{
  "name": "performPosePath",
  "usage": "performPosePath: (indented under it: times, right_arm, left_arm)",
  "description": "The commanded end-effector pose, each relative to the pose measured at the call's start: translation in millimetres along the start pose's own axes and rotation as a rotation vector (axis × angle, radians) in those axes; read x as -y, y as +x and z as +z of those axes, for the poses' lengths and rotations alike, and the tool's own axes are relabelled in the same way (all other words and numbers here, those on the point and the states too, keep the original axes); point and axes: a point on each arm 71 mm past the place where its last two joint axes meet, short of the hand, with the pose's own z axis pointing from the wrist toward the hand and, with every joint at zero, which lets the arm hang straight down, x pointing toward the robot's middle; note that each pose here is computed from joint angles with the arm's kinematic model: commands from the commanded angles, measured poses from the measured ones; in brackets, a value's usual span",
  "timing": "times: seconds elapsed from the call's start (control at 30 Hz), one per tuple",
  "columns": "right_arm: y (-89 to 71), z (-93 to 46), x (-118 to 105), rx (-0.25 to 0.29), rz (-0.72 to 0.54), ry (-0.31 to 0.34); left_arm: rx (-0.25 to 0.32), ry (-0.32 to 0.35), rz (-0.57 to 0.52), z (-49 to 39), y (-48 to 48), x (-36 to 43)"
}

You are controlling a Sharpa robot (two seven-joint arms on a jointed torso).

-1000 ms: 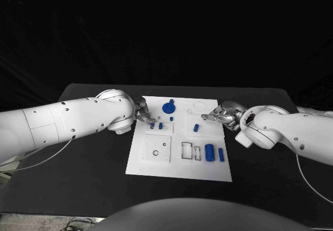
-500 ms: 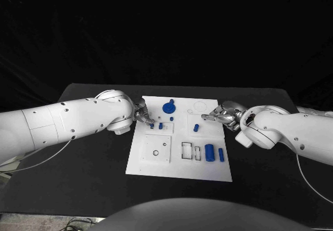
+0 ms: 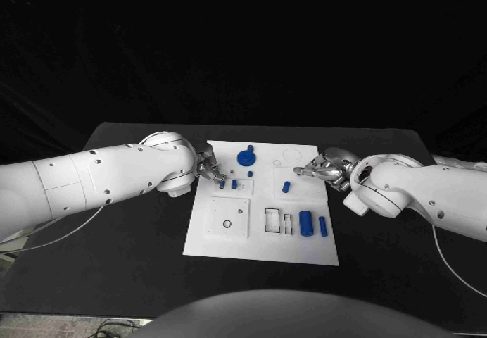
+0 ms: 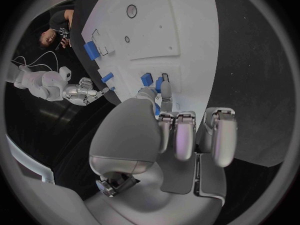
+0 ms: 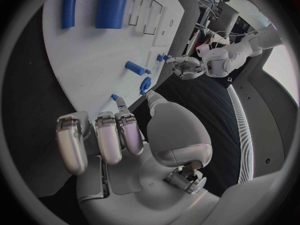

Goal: Assemble the parts on the task board

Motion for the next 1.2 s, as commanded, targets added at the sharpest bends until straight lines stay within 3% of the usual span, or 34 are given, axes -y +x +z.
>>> performPosePath:
  times: [0.03, 0.83, 1.2]
  right_arm:
    - [1.4, 0.0, -0.8, -0.011, -0.011, -0.01]
    - [1.8, 0.1, -1.5, -0.011, -0.011, -0.012]
    - [2.0, 0.1, -1.6, -0.012, -0.011, -0.012]
  left_arm:
    - [-0.008, 0.011, 0.018, 0.3, 0.5, 1.3]
    - [-0.021, 0.0, 0.02, 2.2, 0.7, -1.1]
    - [-0.022, 0.007, 0.021, 3.2, 2.5, 1.6]
